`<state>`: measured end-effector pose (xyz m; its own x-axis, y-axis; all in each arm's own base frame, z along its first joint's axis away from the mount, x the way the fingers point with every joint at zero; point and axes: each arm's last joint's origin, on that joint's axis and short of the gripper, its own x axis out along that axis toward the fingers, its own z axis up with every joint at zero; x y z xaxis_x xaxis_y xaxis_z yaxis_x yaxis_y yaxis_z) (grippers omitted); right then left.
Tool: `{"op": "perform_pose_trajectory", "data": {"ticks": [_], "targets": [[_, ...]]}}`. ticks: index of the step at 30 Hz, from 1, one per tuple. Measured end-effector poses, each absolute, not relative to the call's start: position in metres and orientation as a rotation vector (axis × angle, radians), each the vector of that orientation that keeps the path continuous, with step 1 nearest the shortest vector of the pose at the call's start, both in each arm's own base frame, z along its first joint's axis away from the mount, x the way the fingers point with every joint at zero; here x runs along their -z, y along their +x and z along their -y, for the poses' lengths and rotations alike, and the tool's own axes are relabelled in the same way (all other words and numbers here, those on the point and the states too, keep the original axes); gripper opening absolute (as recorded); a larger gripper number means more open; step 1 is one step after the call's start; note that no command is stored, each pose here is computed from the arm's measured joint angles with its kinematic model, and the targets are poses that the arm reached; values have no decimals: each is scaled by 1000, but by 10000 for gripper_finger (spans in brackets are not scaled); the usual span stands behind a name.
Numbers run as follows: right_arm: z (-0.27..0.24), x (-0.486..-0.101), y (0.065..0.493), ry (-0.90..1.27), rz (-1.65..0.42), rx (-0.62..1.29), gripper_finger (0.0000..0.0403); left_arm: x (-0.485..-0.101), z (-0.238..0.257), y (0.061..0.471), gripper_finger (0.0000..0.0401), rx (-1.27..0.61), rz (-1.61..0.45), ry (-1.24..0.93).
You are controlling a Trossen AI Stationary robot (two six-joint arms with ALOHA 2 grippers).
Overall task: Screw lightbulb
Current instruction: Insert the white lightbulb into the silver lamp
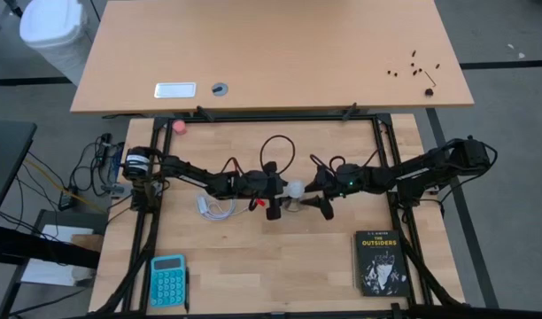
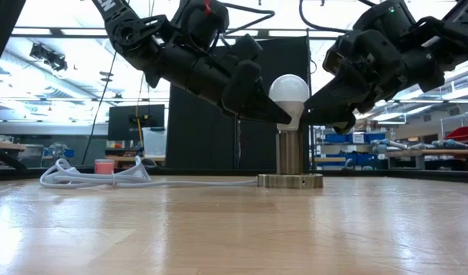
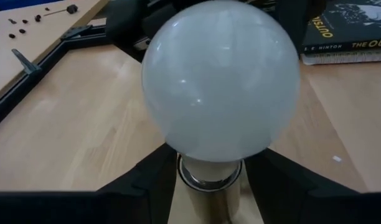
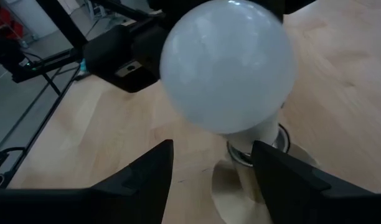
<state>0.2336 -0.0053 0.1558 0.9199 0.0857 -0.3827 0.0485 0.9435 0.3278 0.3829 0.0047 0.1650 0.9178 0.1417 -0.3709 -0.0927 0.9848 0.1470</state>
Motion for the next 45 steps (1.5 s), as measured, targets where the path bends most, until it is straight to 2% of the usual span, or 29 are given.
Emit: {"op": "perform_pose_trajectory", "data": {"ticks": [10, 20, 45], "targets": [[0, -156, 234, 342, -409, -45, 227, -162, -9, 382, 187, -134, -424, 127], [5, -155, 233, 326, -407, 43, 227, -162, -9, 381, 187, -145, -427, 115], [4, -155, 233, 359, -408, 23, 227, -161, -10, 381, 187, -189, -428, 31]]}}
